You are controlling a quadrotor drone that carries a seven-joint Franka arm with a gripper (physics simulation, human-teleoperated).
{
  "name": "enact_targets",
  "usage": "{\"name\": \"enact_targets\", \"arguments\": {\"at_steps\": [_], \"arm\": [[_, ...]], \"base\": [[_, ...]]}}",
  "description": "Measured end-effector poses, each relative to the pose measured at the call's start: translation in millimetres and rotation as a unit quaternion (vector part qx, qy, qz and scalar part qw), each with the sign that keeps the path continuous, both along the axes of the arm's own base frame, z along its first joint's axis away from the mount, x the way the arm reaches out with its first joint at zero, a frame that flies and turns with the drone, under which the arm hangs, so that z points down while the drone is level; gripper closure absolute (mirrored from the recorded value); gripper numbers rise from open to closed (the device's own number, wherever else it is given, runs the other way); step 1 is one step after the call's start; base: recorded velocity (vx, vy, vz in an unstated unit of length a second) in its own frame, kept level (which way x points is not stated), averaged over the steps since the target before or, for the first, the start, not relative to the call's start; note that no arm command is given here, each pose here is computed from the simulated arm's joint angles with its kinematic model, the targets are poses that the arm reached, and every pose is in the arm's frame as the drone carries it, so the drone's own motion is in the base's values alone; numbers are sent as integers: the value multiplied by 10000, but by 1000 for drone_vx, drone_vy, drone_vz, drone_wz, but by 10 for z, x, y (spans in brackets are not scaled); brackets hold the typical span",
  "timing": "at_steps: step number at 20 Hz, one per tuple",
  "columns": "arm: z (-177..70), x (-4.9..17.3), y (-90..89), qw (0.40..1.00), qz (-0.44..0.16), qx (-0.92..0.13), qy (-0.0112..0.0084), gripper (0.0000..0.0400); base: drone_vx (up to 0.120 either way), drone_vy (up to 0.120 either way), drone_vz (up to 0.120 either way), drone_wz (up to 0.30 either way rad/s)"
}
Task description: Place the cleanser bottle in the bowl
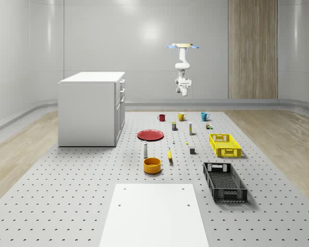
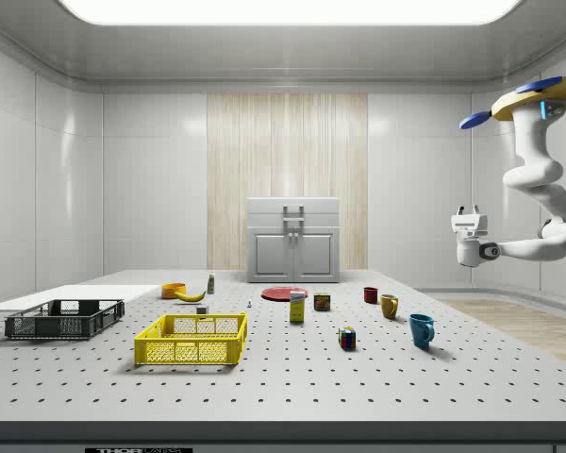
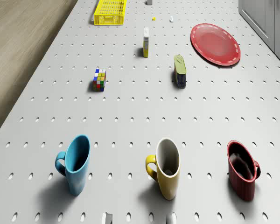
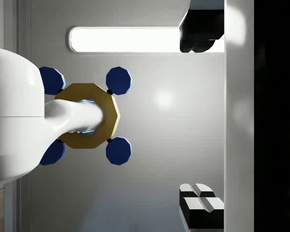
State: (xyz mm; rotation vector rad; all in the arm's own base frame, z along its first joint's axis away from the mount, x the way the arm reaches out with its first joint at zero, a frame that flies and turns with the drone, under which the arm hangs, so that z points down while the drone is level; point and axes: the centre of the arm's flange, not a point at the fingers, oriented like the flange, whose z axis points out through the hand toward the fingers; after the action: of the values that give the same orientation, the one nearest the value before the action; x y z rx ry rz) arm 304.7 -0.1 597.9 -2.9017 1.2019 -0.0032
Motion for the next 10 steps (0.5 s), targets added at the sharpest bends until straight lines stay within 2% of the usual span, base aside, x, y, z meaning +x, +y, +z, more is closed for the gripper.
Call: {"name": "enact_targets", "arguments": {"at_steps": [2,4,6,10], "arm": [[153,-26,-1,10000,0,0,-8,0],[296,-36,-1,10000,0,0,-16,0],[432,-36,-1,10000,0,0,-24,0],[664,-21,0,10000,0,0,-39,0]], "base": [[0,0,0,0],[0,-100,0,0],[120,-120,0,0],[120,-120,0,0]]}}
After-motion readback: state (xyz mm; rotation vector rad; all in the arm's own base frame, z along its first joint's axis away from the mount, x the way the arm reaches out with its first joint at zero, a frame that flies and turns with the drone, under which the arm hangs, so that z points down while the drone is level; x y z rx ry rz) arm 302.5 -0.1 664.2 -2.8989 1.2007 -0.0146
